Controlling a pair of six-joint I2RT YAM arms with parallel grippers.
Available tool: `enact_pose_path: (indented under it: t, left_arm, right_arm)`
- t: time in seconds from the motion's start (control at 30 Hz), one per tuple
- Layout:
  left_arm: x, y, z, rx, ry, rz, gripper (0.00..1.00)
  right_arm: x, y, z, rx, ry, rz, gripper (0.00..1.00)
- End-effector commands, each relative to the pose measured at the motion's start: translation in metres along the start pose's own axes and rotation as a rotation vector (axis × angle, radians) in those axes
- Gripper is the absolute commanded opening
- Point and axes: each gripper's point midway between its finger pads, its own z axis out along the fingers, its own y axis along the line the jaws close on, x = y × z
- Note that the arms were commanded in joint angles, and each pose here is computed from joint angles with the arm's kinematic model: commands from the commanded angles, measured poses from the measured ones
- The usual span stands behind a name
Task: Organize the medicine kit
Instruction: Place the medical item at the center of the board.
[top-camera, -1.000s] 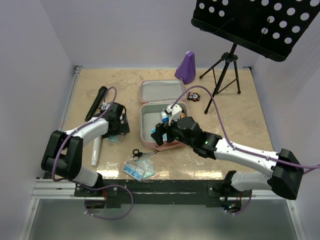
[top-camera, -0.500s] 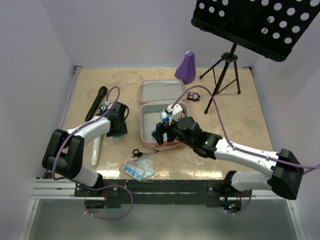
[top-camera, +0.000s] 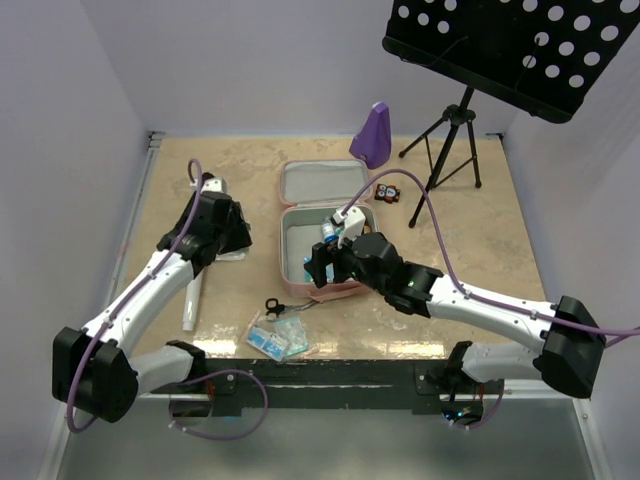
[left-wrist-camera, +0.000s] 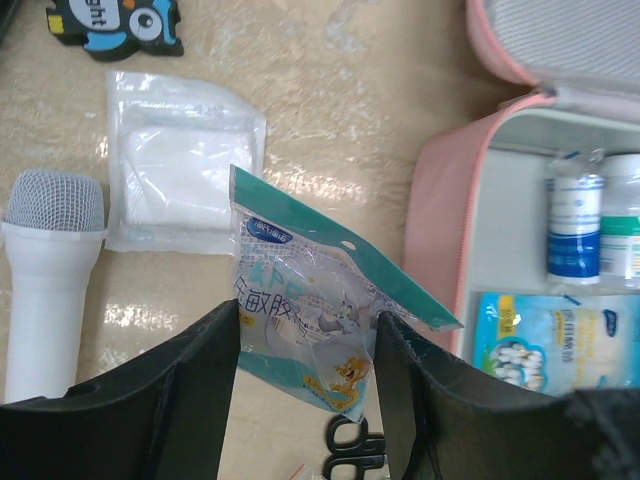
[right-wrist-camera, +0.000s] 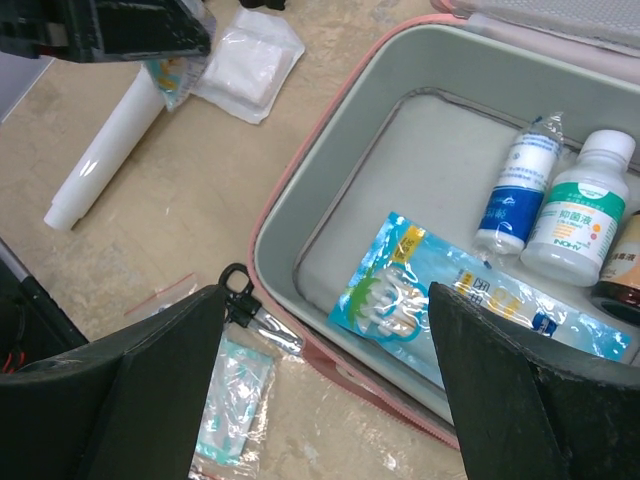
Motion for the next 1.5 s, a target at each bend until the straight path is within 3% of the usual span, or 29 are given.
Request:
enact_pose_path:
  t: [0.0, 0.17, 0.43, 0.77, 1.0, 1.13, 1.3, 1.47]
  left_arm:
    - [-0.033, -0.024, -0.022, 0.107, -0.094, -0.033, 0.58]
    - [-0.037, -0.021, -0.011, 0.075, -0.113, -0.033, 0.59]
    - [-0.023, -0.048, 0.039, 0.127, -0.004, -0.046, 0.58]
    - [-0.051, -0.096, -0.001, 0.325, -0.083, -0.073, 0.58]
    - [-0.041, -0.148, -0.027, 0.378, -0.076, -0.031, 0.58]
    - [-0.019, -0.168, -0.025, 0.331, -0.057, -0.012, 0.59]
    - [0.006, -0.161, -0.003, 0.225, 0.004, -0.013, 0.6]
    - [-0.029, -0.127, -0.02, 0.116, -0.134, -0.027, 0.6]
  right_arm:
    - [-0.025, -0.003, 0.002, 0.05, -0.064, 0.036, 0.86]
    - [-0.021, -0.001, 0.014, 0.054, -0.038, 0.045, 0.86]
    - [-0.031, 0.002, 0.015, 0.058, -0.04, 0.041, 0.85]
    - [-0.033, -0.017, 0.007, 0.15, -0.07, 0.037, 0.86]
    - [-0.042, -0.033, -0.008, 0.232, -0.108, 0.058, 0.86]
    - [-0.056, -0.047, -0.032, 0.289, -0.199, 0.119, 0.86]
    - [-0.06, -0.052, -0.045, 0.301, -0.233, 0.148, 0.86]
    - [-0.05, -0.055, -0.042, 0.316, -0.2, 0.15, 0.86]
